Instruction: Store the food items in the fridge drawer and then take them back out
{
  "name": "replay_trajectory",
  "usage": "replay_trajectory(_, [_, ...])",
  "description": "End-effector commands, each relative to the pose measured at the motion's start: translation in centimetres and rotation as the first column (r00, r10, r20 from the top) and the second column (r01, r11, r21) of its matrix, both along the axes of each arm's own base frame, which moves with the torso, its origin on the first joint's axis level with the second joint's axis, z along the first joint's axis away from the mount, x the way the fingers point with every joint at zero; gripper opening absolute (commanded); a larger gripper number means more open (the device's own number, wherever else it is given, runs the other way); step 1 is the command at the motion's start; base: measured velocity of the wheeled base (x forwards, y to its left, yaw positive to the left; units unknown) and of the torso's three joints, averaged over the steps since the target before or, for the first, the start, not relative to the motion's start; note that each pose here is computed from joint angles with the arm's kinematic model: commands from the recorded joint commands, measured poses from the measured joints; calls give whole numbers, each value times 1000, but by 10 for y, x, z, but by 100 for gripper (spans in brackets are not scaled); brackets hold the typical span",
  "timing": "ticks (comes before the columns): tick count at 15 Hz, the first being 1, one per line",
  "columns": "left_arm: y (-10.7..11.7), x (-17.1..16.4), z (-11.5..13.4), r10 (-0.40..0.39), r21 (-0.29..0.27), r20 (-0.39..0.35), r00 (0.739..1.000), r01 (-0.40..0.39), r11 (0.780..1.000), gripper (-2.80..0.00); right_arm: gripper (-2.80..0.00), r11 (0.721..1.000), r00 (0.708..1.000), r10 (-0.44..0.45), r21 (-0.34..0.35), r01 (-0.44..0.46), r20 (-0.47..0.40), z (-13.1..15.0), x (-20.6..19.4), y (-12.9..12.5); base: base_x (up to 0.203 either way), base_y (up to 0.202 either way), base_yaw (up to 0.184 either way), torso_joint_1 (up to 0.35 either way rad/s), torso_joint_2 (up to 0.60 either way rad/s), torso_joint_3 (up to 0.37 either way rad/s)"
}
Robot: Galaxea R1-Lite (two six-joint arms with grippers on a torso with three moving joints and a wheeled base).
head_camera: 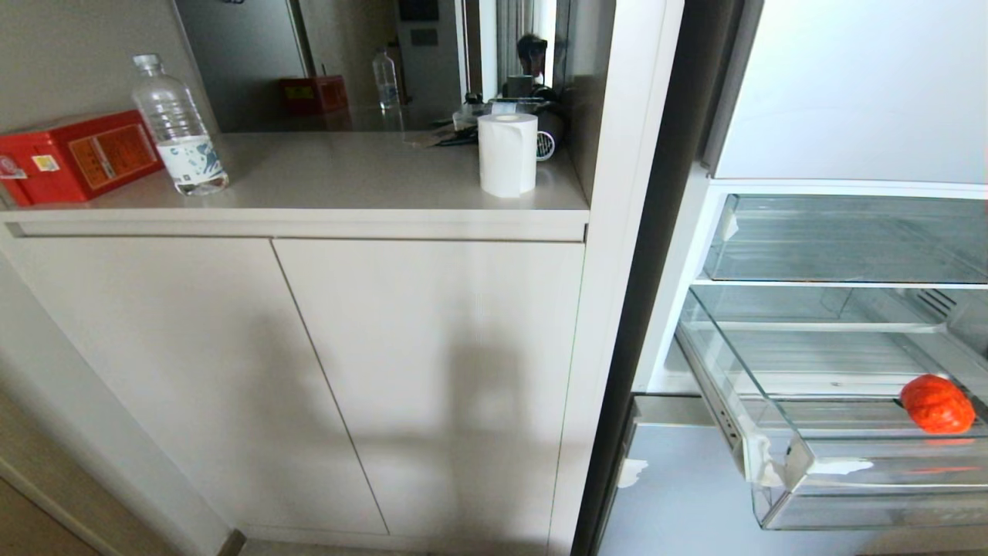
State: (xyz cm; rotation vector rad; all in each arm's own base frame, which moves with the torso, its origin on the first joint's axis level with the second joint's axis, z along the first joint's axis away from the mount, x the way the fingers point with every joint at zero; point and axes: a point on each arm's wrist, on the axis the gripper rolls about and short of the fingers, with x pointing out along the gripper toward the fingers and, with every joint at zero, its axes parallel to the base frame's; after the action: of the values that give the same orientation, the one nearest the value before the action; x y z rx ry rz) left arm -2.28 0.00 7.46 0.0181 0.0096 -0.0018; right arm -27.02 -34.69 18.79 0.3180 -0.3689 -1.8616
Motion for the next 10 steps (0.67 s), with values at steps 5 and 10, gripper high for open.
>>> replay_trajectory(5, [0, 0, 0, 0, 0, 2, 1000, 0, 1000, -280, -280, 907, 998, 55, -418, -42, 19, 167, 80, 108, 0, 0, 0, 0, 0, 0])
replay_trajectory(10, [0, 0, 0, 0, 0, 2, 1000, 0, 1000, -280, -280, 753, 917, 399, -566, -335, -12, 229, 168, 180, 0, 0, 0, 0, 0, 0])
